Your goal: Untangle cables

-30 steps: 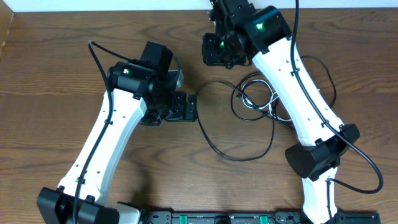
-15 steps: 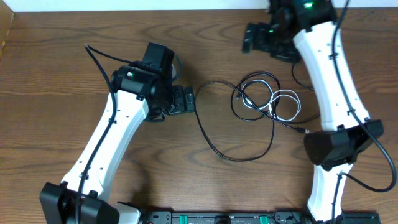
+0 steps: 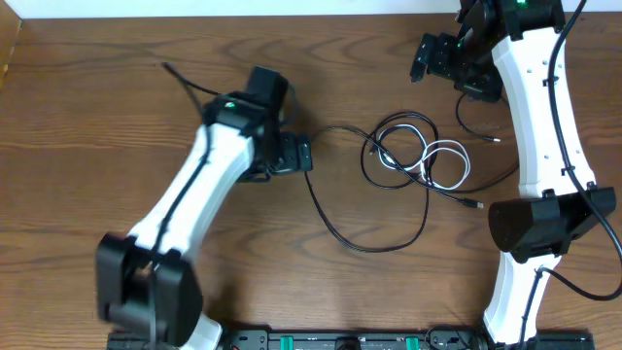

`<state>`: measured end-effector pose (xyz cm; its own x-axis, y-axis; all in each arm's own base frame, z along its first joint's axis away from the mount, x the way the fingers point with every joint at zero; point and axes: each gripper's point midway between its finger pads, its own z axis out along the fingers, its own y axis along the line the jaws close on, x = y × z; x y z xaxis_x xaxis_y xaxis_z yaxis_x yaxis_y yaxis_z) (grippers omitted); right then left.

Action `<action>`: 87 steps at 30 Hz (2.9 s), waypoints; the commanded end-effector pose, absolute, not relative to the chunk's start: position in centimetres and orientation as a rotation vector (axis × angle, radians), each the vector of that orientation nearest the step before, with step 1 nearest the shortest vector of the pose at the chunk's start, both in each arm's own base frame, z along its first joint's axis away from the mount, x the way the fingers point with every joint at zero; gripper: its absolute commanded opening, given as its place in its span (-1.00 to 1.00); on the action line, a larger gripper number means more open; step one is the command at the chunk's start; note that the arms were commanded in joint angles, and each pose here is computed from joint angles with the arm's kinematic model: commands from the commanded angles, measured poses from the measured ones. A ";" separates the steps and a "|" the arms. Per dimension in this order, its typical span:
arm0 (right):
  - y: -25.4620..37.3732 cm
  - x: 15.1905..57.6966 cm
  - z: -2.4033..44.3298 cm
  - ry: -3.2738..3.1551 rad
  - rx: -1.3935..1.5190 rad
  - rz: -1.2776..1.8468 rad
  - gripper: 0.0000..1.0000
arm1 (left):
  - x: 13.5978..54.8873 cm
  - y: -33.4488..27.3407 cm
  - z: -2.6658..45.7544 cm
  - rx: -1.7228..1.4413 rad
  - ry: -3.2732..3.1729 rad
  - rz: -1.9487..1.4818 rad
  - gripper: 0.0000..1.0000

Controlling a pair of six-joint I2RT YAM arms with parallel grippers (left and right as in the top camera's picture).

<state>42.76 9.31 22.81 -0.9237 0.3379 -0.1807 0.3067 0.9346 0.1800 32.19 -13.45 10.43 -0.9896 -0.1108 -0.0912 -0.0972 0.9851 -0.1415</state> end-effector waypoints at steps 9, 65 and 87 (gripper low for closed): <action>9.3 42.7 22.9 2.884 0.465 0.207 0.98 | 36.3 -14.5 4.1 -0.173 2.989 -0.062 0.96; 9.3 42.7 22.9 2.884 0.465 0.207 0.99 | 33.3 -13.5 32.6 -0.072 2.278 -0.357 -0.85; 9.5 42.7 22.9 2.885 0.460 0.207 0.99 | 20.6 -3.9 44.3 -0.284 1.827 -0.385 -0.85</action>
